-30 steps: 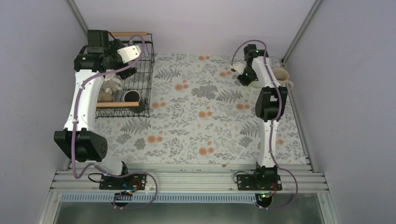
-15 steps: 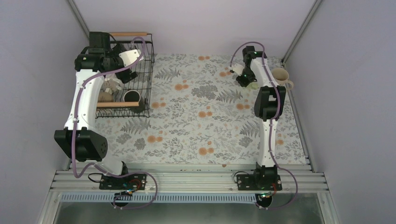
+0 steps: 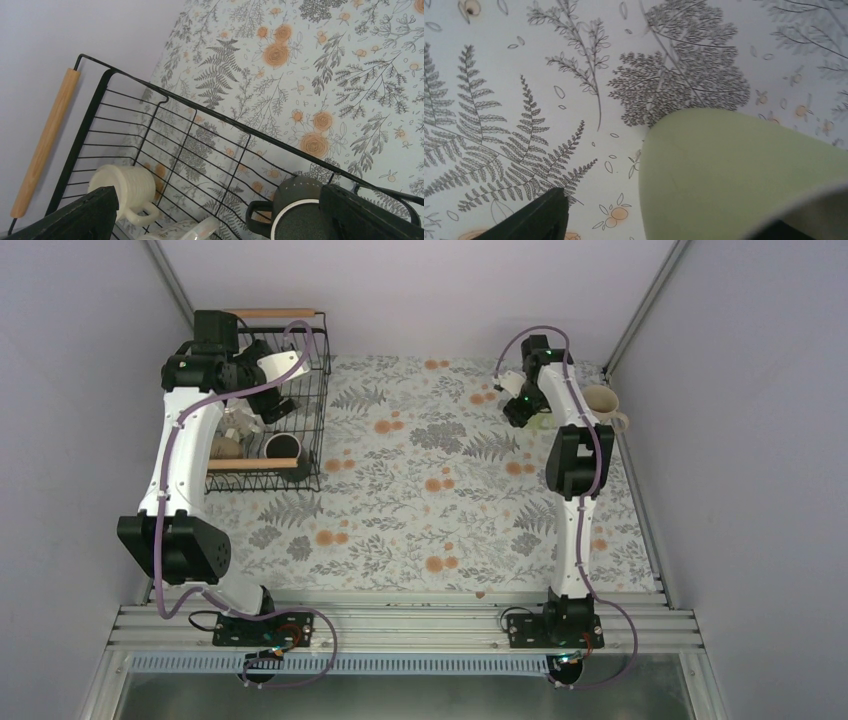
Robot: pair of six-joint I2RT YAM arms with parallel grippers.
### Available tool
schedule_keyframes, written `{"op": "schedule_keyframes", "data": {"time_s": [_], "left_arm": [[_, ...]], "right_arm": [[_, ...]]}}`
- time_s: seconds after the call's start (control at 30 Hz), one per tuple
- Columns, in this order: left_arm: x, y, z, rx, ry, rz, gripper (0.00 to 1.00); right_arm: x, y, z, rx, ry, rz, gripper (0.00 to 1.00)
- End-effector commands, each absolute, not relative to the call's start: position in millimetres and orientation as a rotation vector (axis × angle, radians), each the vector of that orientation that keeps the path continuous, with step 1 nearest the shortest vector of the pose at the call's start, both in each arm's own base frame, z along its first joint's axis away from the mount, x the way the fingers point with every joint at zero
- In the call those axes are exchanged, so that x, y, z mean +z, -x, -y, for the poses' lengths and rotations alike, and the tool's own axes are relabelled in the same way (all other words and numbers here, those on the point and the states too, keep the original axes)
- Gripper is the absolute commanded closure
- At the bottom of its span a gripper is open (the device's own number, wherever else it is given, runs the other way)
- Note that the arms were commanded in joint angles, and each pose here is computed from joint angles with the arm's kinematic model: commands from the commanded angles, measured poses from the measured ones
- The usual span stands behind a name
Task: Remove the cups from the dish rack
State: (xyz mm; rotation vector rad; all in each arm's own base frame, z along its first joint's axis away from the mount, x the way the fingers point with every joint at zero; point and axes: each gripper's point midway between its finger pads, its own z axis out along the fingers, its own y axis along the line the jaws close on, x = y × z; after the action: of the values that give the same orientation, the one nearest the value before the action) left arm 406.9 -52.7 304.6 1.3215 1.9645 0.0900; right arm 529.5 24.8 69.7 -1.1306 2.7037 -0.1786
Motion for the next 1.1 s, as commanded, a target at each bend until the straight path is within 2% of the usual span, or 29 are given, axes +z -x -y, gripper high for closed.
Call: {"op": "schedule_keyframes", "data": {"time_s": [0.0,0.23,0.47,0.8,1.07], "left_arm": [[310,-406,57,0.051,-1.329,-1.943,0.00],[305,-408,51,0.089,-1.330,-1.962,0.00],[285,-404,40,0.101,-1.433,-2.013,0.00],[258,-428,11,0.179,-1.426,-2.153,0.00],[235,-431,-3,0.162,-1.489,-2.249,0.00]], "right_arm": [[129,-544,-15,-0.294,1.036,-2.582,0.26],[191,-540,-20,-0.364,0.980,-2.474,0.16],[243,-504,-75,-0.272,1.063,-2.342,0.11],[269,-476,-155,-0.133,1.148,-2.218,0.10],[270,-471,-174,-0.080,1.180,-2.185,0.10]]}}
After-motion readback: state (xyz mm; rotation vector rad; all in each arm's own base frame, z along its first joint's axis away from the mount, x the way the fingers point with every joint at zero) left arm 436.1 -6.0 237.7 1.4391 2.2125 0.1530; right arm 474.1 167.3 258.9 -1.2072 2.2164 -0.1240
